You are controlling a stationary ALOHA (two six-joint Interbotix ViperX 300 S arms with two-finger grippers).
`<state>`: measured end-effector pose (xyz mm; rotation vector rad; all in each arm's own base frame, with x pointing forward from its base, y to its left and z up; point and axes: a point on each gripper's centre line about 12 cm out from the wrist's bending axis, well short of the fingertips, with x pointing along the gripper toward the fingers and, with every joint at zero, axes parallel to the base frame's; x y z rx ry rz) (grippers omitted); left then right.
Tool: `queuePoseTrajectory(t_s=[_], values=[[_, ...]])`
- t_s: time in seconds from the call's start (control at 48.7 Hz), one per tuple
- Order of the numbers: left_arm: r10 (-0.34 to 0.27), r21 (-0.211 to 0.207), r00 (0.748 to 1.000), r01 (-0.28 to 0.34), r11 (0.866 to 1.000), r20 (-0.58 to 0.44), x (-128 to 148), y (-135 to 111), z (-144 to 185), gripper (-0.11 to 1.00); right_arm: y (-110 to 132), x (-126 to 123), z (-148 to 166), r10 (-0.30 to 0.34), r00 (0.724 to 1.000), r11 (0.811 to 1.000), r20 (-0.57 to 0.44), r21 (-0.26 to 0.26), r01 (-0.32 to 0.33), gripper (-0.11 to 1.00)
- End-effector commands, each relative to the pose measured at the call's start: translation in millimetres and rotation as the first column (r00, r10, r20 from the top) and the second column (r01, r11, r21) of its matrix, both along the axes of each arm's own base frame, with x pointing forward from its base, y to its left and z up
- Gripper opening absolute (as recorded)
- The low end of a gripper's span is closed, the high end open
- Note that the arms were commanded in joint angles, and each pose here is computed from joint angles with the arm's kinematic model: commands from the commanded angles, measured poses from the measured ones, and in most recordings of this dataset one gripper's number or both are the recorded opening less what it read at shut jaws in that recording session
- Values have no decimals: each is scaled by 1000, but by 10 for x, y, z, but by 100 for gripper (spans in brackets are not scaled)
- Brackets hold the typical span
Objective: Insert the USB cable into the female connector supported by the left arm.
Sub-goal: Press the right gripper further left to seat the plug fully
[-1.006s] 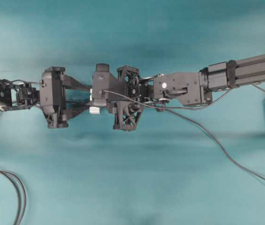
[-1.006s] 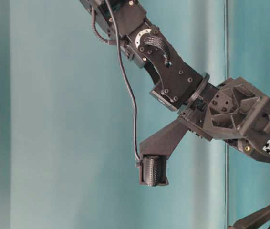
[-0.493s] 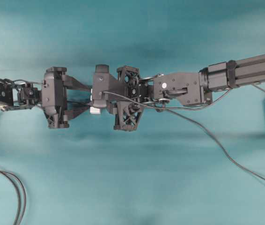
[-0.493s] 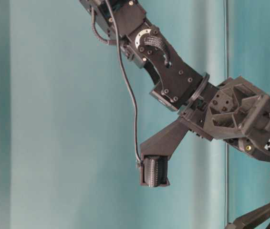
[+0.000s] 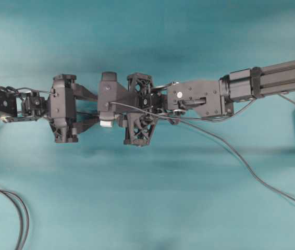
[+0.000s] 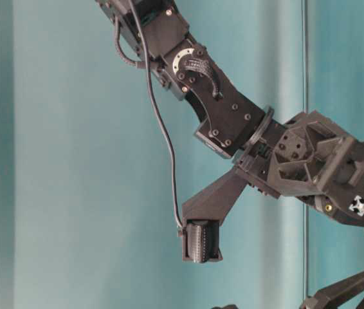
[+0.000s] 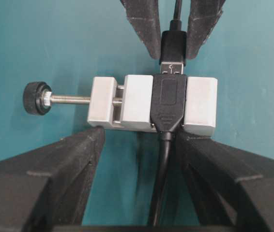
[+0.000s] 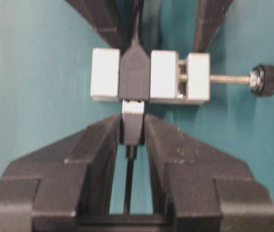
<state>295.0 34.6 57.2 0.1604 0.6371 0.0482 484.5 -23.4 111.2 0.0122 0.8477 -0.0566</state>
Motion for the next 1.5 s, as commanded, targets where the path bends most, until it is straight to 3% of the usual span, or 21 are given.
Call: queuePoseTrajectory(t_s=[0.0,0.411,0.677,1.129,1.478], values=[[-34,18,997,33,999,66,276,-43,121,76,24,151,300,10,996,1000,86,-7,-9,21],[-19,4,998,19,1000,66,419,-24,166,76,31,172,274,30,996,999,83,-25,-28,21],[10,-28,996,-8,1000,83,515,-5,190,76,31,177,256,30,996,999,80,-24,-28,20],[11,-32,999,-9,999,40,429,-13,139,76,60,60,136,30,1000,999,-3,-20,-30,20],[14,-37,999,-12,999,52,413,-20,184,76,171,50,175,46,999,999,-4,-15,-46,21]])
